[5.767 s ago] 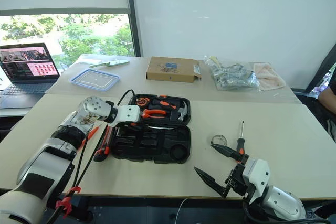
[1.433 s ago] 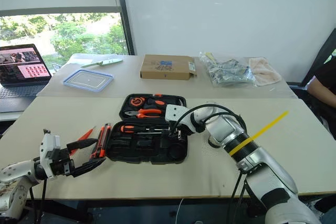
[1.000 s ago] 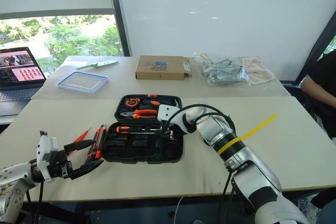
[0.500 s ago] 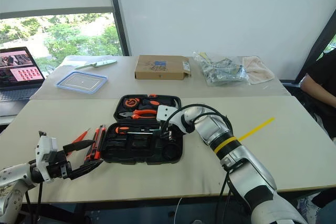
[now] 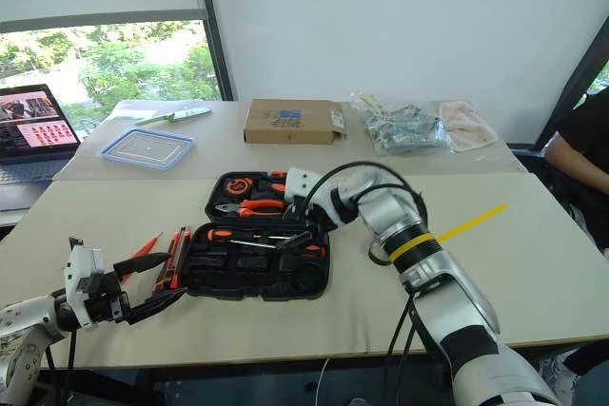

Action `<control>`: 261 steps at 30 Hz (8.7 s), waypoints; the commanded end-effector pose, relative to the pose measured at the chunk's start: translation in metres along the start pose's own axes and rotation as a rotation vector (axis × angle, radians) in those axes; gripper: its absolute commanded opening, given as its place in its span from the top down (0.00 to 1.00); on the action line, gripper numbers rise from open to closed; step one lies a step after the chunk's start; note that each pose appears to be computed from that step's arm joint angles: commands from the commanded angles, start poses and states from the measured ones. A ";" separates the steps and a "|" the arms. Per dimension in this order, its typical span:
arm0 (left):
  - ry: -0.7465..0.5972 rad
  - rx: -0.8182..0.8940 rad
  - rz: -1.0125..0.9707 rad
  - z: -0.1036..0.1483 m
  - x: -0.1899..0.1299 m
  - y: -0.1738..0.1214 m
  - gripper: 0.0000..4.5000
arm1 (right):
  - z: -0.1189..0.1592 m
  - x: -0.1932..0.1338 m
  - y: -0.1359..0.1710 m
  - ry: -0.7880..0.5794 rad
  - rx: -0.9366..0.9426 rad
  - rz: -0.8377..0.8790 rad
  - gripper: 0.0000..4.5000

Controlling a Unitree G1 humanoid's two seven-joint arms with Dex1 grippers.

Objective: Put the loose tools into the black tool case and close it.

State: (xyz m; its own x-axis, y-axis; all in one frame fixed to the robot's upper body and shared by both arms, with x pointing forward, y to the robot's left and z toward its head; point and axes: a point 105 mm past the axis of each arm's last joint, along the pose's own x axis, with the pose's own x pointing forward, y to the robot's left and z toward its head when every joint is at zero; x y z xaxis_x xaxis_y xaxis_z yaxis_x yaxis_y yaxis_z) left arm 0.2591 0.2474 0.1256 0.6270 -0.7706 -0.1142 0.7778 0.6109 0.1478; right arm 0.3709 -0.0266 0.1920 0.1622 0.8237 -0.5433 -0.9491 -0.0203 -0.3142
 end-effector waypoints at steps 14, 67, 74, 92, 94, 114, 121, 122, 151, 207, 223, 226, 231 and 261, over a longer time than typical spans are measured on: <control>0.001 0.039 0.021 0.006 -0.001 0.002 0.00 | -0.011 0.040 0.016 -0.030 -0.046 -0.005 0.99; 0.108 -0.164 0.757 -0.038 -0.165 0.030 0.00 | -0.030 -0.106 0.096 -0.595 -0.017 -0.453 0.01; 0.167 -0.255 0.615 -0.017 -0.104 0.059 0.00 | -0.022 -0.107 0.101 -0.590 -0.026 -0.430 0.01; 0.491 -0.295 0.515 -0.033 -0.022 0.087 0.49 | -0.005 -0.096 0.098 -0.608 -0.041 -0.415 0.00; 0.489 -0.299 0.517 -0.035 -0.024 0.087 0.67 | -0.005 -0.096 0.098 -0.606 -0.042 -0.419 0.00; 0.311 0.392 -0.470 0.059 0.088 0.019 0.90 | -0.020 -0.109 0.110 -0.515 -0.009 -0.408 0.00; 0.479 0.471 -0.502 0.028 0.119 0.028 0.90 | -0.019 -0.107 0.113 -0.517 0.000 -0.429 0.00; 0.484 0.468 -0.498 0.027 0.120 0.029 0.90 | -0.019 -0.108 0.114 -0.517 0.001 -0.434 0.00; 0.657 0.433 -0.554 0.002 0.124 0.020 0.90 | -0.018 -0.103 0.113 -0.530 0.005 -0.438 0.00; 0.394 0.346 -0.417 0.021 0.126 0.019 0.98 | -0.022 -0.095 0.108 -0.548 0.011 -0.420 0.00; 0.322 0.272 -0.415 0.027 0.129 0.018 0.98 | -0.022 -0.094 0.113 -0.546 0.026 -0.413 0.00; 0.280 0.253 -0.429 0.033 0.130 0.015 0.98 | -0.023 -0.094 0.114 -0.544 0.030 -0.407 0.00; 0.241 0.251 -0.403 0.040 0.130 0.019 0.98 | -0.023 -0.093 0.115 -0.544 0.032 -0.402 0.00; 0.212 0.215 -0.230 0.023 0.112 0.035 0.93 | -0.024 -0.095 0.113 -0.549 0.032 -0.428 0.00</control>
State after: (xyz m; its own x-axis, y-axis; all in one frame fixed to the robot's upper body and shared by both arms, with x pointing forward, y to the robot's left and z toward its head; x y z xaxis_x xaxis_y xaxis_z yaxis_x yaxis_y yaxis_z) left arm 0.3516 0.1663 0.1280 0.3610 -0.8156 -0.4523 0.9269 0.2603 0.2704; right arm 0.2586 -0.1209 0.1796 0.3791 0.9229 0.0670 -0.8595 0.3780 -0.3440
